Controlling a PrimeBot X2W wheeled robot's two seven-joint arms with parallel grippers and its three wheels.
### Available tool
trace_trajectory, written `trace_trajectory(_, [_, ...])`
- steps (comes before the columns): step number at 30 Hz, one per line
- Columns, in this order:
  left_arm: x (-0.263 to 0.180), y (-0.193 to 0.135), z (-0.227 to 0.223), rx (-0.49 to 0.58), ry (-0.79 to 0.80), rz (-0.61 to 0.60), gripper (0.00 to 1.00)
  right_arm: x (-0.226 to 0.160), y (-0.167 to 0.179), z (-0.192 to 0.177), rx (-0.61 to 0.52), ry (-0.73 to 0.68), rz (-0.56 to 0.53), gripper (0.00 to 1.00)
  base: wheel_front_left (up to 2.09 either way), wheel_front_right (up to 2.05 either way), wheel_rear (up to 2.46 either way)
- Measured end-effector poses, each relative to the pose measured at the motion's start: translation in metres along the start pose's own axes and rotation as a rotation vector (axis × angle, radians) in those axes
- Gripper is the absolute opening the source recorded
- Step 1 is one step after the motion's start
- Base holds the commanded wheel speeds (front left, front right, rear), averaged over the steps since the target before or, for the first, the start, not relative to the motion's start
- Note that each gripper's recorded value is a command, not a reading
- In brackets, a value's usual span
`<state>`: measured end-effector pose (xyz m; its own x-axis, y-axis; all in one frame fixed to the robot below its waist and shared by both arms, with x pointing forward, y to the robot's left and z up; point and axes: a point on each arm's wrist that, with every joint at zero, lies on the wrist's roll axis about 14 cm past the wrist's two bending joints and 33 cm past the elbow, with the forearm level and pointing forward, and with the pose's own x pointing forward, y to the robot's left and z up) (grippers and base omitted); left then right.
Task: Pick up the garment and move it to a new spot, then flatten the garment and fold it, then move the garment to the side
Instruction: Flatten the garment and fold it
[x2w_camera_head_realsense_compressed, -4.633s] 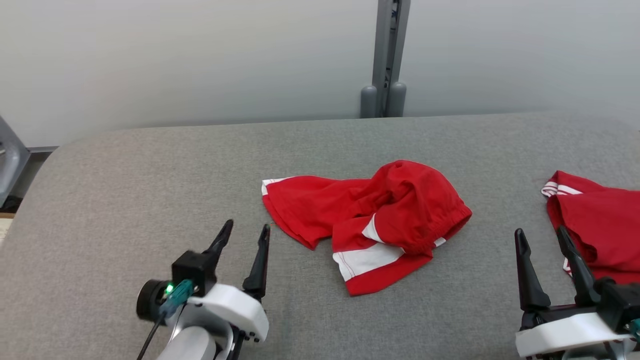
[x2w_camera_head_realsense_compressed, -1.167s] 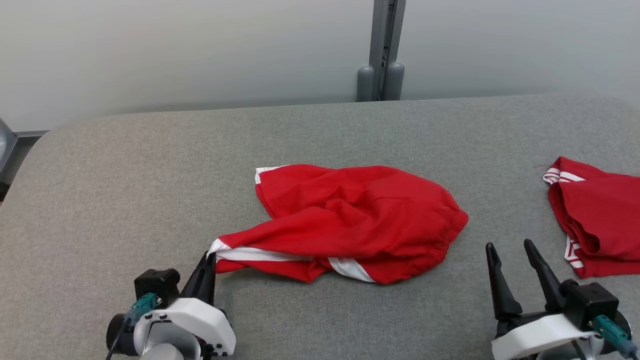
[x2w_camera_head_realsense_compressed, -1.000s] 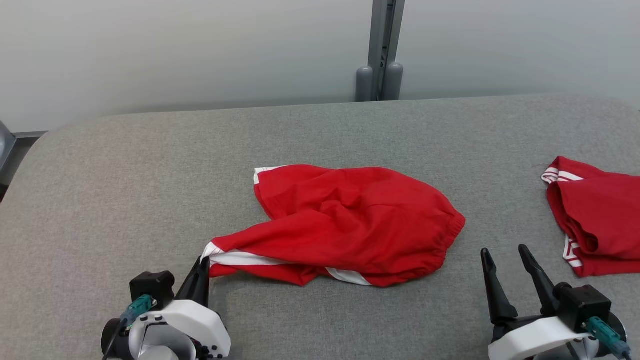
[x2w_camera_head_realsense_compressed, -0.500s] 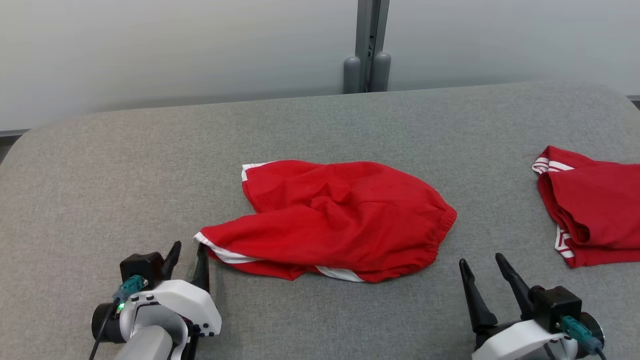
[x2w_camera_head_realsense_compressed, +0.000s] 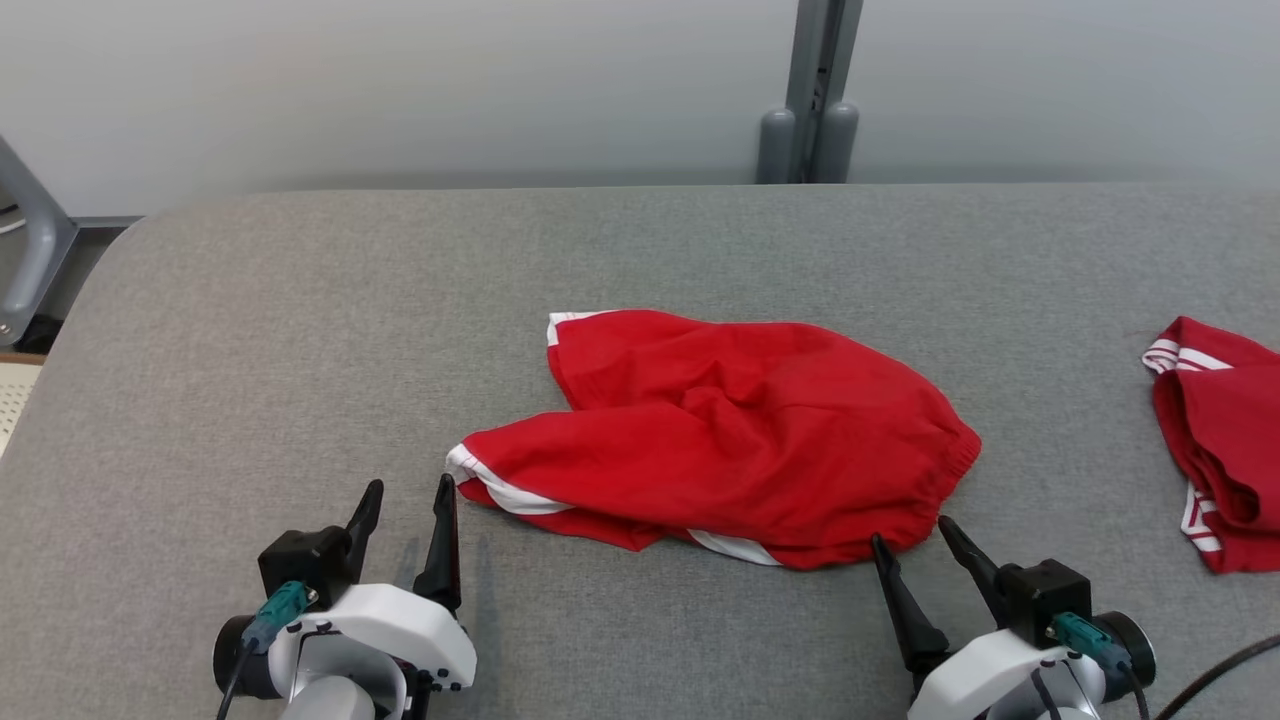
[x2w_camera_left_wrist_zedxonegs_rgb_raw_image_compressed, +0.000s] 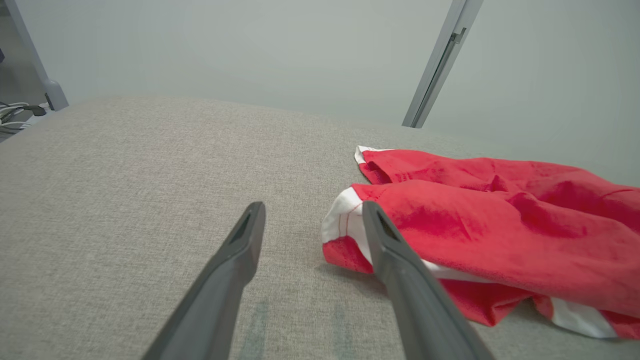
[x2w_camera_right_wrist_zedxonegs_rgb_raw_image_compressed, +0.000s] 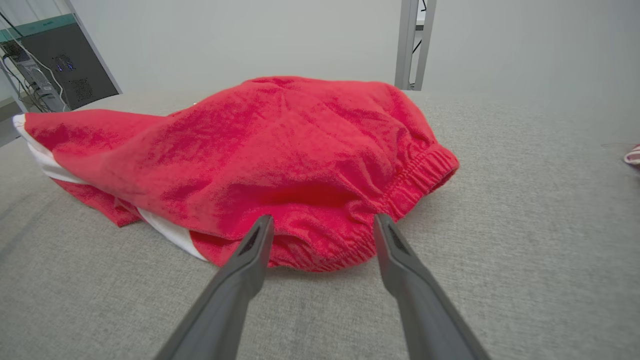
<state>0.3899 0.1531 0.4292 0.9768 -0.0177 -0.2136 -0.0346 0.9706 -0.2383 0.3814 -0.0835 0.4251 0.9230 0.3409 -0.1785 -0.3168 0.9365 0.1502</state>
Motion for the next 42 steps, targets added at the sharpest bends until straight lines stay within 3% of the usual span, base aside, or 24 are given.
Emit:
trace_trajectory(4, [-0.009, 0.005, 0.005, -0.013, -0.031, 0.021, 1.00, 0.011, 0.010, -0.011, -0.029, 0.048, 0.043, 1.00, 0.00, 0.00, 0.00])
trace_trajectory(7, [-0.013, 0.009, 0.009, -0.020, -0.050, 0.035, 1.00, 0.017, 0.015, -0.022, -0.078, 0.093, 0.071, 0.47, 0.00, 0.00, 0.00])
trace_trajectory(8, [-0.014, 0.011, 0.010, -0.022, -0.056, 0.040, 1.00, 0.018, 0.016, -0.025, -0.095, 0.108, 0.080, 0.42, 0.00, 0.00, 0.00])
trace_trajectory(11, [-0.017, 0.013, 0.013, -0.026, -0.068, 0.050, 1.00, 0.023, 0.017, -0.032, -0.135, 0.139, 0.095, 0.02, 0.00, 0.00, 0.00])
trace_trajectory(22, [-0.017, 0.016, 0.017, -0.028, -0.089, 0.059, 1.00, 0.045, 0.019, 0.003, -0.177, 0.045, 0.120, 0.00, 0.00, 0.00, 0.00])
trace_trajectory(33, [-0.020, 0.024, 0.013, -0.044, -0.082, 0.082, 1.00, 0.097, 0.017, 0.069, -0.355, -0.039, 0.197, 0.00, 0.00, 0.00, 0.00])
trace_trajectory(42, [-0.019, 0.034, 0.012, -0.064, -0.075, 0.113, 1.00, 0.143, 0.020, 0.066, -0.400, 0.050, 0.241, 0.00, 0.00, 0.00, 0.00])
